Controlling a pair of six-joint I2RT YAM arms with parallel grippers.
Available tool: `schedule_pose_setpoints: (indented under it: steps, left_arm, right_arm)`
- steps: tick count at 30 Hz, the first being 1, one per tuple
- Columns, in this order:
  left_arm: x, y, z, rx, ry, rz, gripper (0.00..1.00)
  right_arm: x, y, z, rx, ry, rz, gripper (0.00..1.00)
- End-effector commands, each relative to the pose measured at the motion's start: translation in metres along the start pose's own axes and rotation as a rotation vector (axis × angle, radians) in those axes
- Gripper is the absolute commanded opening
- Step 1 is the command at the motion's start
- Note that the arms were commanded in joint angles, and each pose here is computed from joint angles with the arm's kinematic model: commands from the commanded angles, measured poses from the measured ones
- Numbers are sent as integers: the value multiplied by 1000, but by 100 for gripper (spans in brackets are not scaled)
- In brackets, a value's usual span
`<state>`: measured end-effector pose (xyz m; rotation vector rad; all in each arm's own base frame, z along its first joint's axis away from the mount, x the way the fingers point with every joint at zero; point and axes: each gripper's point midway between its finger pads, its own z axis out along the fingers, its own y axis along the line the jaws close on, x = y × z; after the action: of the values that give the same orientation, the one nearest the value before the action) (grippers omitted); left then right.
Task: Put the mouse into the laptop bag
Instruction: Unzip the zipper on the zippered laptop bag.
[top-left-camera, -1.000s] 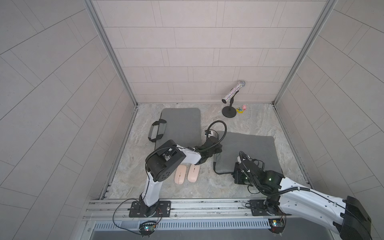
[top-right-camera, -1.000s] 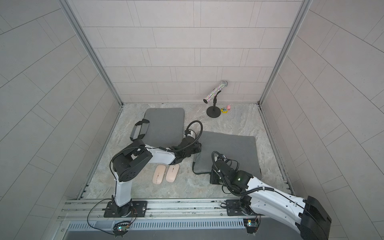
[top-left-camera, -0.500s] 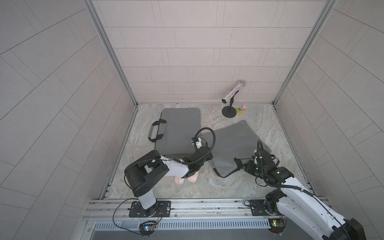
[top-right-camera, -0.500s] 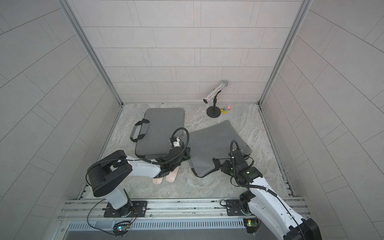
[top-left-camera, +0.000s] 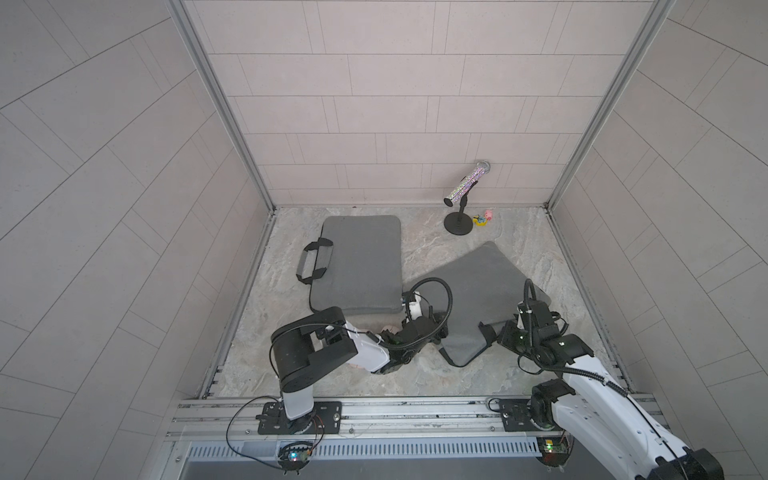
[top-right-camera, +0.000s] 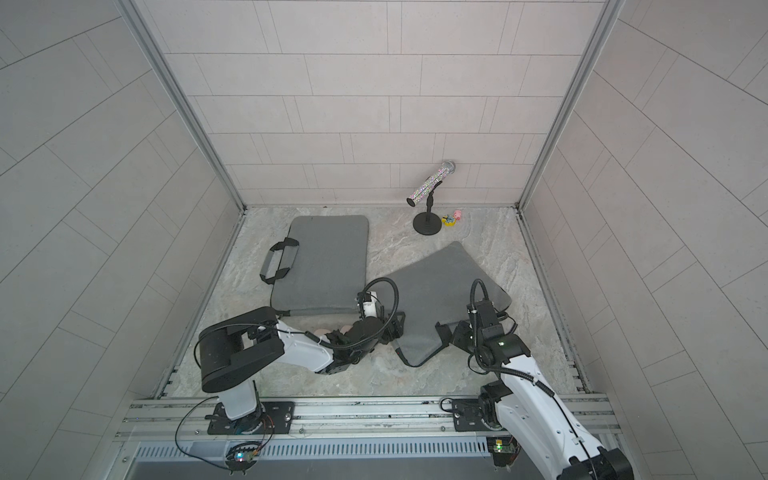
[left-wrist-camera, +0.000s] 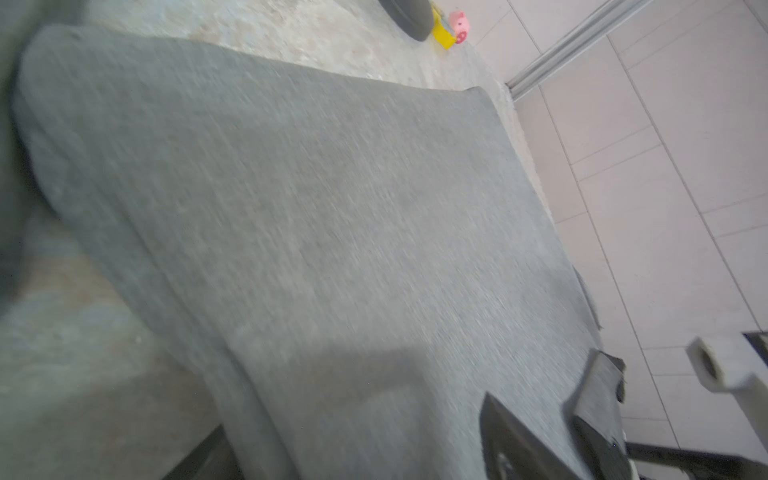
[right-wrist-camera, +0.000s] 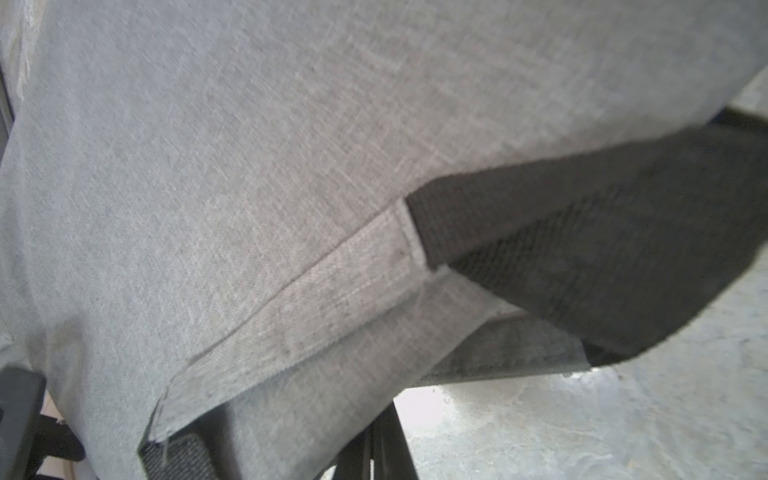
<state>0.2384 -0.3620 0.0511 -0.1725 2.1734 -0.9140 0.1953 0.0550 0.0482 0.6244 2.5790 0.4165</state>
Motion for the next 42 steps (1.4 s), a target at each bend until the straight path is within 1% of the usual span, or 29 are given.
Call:
schedule_pose_setpoints:
  steps: [1,2,3,4,6,7,9,10,11,14,17,21,23,26,27,29,32,33,34,36,38,39,42]
  left_arm:
    - [12,-23,-10,95,-12,-37,84]
    - [15,-27,-10,101,-6,-28,80]
    - [18,-31,-7,102,5,-18,68]
    - [22,-35,-3,103,16,-12,49]
    - [25,-42,5,109,25,-12,27]
    - [26,-44,8,113,22,-14,18]
    - [21,-48,14,101,-8,-6,4]
    - [17,-47,17,79,-34,3,1]
    - [12,-49,20,71,-58,8,0]
    - [3,-56,28,52,-101,31,0]
    - [-7,-63,36,-1,-128,71,0]
    - [-19,-64,47,-36,-164,74,0]
    - [-24,-65,56,-38,-161,74,0]
    - [-21,-66,74,-34,-121,77,0]
    - [-19,-69,77,-19,-119,75,1]
    - [-15,-70,78,3,-114,65,8]
    - [-11,-72,78,30,-103,58,34]
    - [-10,-72,77,34,-99,58,46]
    - [-10,-70,74,35,-96,61,56]
    - [-16,-69,63,41,-105,69,73]
    - [-25,-65,48,38,-122,81,85]
    - [-30,-65,39,40,-128,93,88]
    - [-46,-60,16,18,-148,124,93]
  right_arm:
    - [-2,8,-2,-34,0,-22,0]
    - [0,8,-2,-38,8,-26,0]
    - [2,8,-2,-42,14,-28,0]
    - [5,9,-3,-49,23,-32,0]
    - [10,11,-6,-69,32,-46,0]
    - [13,12,-8,-81,36,-54,0]
    - [20,16,-11,-112,45,-73,0]
    - [25,19,-13,-127,51,-86,0]
    - [28,21,-15,-138,55,-99,0]
    - [39,31,-20,-172,80,-142,0]
    - [51,38,-19,-201,105,-172,0]
    - [61,49,-21,-241,125,-201,0]
    - [61,57,-25,-288,118,-193,0]
    - [56,72,-33,-362,90,-165,0]
    - [54,76,-36,-375,80,-159,0]
    - [49,80,-41,-387,64,-150,0]
    - [45,84,-41,-402,47,-130,0]
    - [44,84,-39,-397,40,-123,0]
    - [44,81,-36,-386,39,-119,0]
    - [42,76,-32,-361,25,-113,0]
    - [41,70,-29,-336,13,-111,0]
    - [40,66,-28,-317,5,-109,0]
    - [38,55,-26,-270,-15,-102,0]
